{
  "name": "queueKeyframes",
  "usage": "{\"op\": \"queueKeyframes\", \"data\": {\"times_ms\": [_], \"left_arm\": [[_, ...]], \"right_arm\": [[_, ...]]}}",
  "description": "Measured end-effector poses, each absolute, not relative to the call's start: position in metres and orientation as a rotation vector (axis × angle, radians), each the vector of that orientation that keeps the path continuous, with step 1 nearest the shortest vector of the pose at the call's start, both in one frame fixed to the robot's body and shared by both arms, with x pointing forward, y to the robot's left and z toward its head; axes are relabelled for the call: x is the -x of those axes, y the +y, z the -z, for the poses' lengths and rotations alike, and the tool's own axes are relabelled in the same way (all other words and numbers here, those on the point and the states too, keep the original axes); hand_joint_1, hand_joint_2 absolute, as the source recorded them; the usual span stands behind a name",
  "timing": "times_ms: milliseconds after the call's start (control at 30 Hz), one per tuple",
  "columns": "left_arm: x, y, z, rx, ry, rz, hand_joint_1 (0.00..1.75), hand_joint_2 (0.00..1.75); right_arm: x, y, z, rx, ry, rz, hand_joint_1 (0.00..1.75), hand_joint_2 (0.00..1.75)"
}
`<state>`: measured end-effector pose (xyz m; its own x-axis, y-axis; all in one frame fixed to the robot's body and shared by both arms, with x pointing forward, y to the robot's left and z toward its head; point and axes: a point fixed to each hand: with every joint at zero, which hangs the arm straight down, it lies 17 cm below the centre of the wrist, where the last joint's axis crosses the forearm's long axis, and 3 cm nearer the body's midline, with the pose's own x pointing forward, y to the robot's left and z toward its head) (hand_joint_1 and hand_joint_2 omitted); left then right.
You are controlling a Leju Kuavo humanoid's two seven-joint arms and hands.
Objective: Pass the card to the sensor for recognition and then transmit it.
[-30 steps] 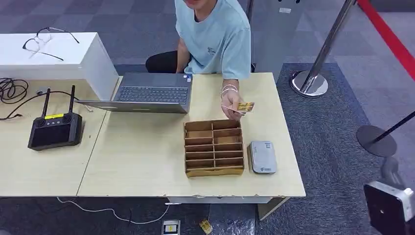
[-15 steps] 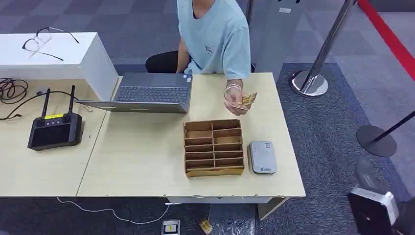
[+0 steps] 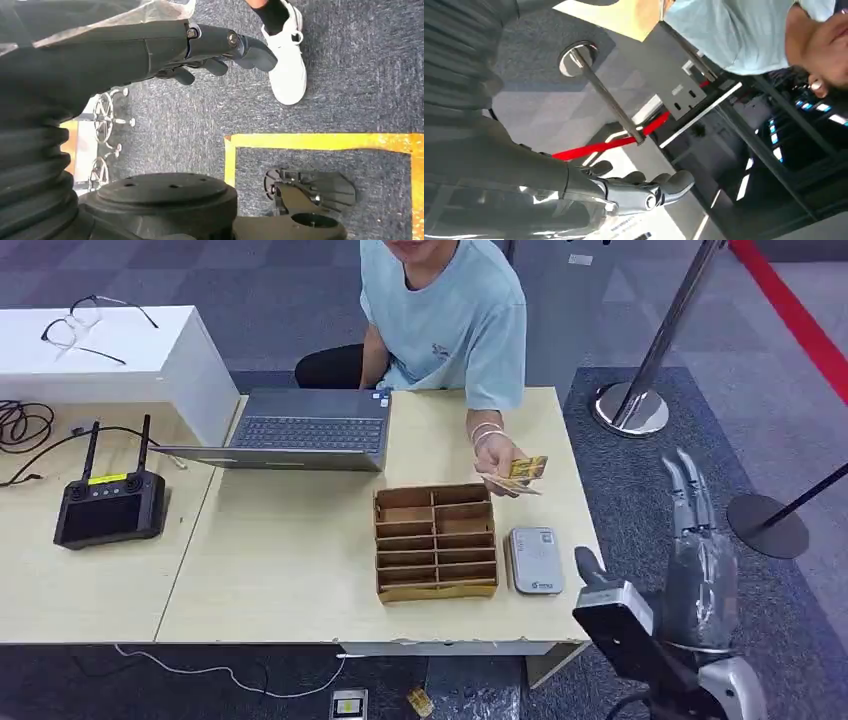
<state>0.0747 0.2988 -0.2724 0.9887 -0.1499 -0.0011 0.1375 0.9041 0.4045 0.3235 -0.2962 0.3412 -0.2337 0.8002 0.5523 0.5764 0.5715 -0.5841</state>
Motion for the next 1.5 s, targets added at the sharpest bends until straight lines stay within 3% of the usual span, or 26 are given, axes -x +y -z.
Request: {"op": "queueKeyframes", "data": {"times_ms": [867, 933, 1067, 1233, 1300, 1500], "left_arm": [[-0.077, 0.301, 0.273, -0.415, -0.044, 0.209, 0.00, 1.75], [-0.079, 0.301, 0.273, -0.416, -0.049, 0.220, 0.00, 1.75], [-0.083, 0.301, 0.273, -0.412, -0.064, 0.271, 0.00, 1.75], [-0.085, 0.302, 0.273, -0.411, -0.070, 0.300, 0.00, 1.75], [-0.085, 0.303, 0.273, -0.413, -0.069, 0.310, 0.00, 1.75], [-0.085, 0.304, 0.273, -0.415, -0.070, 0.321, 0.00, 1.75]], "right_arm": [[-0.354, -0.241, -0.307, 0.937, -1.941, -0.576, 0.00, 1.75], [-0.359, -0.234, -0.303, 0.917, -1.947, -0.601, 0.07, 1.75], [-0.375, -0.208, -0.289, 0.864, -1.965, -0.697, 0.59, 1.75], [-0.398, -0.193, -0.262, 0.847, -1.920, -0.740, 0.59, 1.75], [-0.404, -0.192, -0.252, 0.842, -1.897, -0.748, 0.51, 1.75], [-0.417, -0.190, -0.229, 0.841, -1.839, -0.774, 0.56, 1.75]]}}
